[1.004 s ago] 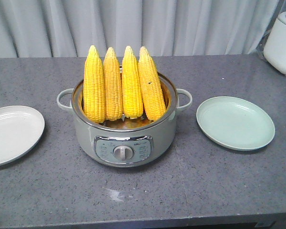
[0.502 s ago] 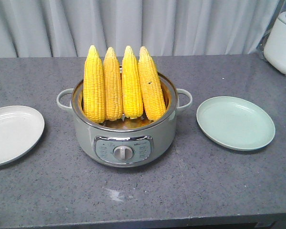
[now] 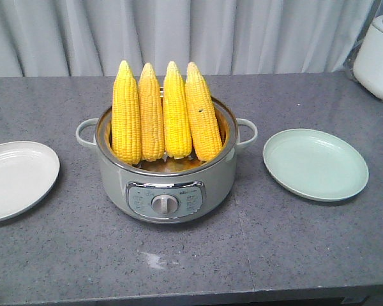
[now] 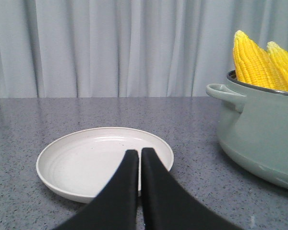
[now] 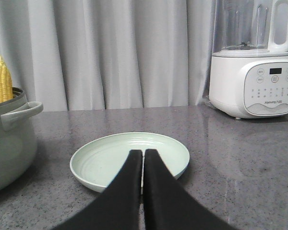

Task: Distribute corn equally

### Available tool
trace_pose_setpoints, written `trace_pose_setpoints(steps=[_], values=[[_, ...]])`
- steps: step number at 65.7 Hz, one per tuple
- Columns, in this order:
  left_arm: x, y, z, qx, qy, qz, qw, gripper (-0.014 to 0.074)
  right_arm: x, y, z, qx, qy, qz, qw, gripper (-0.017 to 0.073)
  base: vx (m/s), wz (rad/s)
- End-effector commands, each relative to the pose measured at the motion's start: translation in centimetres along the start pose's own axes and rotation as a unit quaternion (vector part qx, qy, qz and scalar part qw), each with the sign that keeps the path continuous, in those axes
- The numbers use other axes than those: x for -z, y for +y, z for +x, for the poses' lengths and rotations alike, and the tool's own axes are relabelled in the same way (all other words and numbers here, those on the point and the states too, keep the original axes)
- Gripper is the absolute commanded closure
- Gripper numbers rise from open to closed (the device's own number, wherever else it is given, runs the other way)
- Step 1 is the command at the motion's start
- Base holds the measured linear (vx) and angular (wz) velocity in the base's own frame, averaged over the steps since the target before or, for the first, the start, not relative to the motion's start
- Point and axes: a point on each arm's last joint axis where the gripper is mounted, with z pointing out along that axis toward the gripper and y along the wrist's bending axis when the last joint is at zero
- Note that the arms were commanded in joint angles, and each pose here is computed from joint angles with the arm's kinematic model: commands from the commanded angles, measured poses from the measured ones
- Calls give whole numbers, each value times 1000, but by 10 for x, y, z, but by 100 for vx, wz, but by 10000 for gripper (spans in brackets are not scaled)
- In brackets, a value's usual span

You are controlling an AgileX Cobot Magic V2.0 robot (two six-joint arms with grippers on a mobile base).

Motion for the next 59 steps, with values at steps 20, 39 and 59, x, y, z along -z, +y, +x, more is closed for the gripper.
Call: trace_pose_setpoints(steps=[20, 39, 59], values=[[2, -1, -11, 12, -51, 6, 999, 600, 1, 0, -11, -18, -53, 0, 998, 569, 0, 0], [3, -3, -83, 52, -40, 1, 998, 600, -12, 3, -71, -28, -18, -1, 999, 569, 0, 0], [-52, -6, -186, 53, 147, -32, 987, 600, -73, 9, -142, 22, 210, -11, 977, 569, 0, 0]])
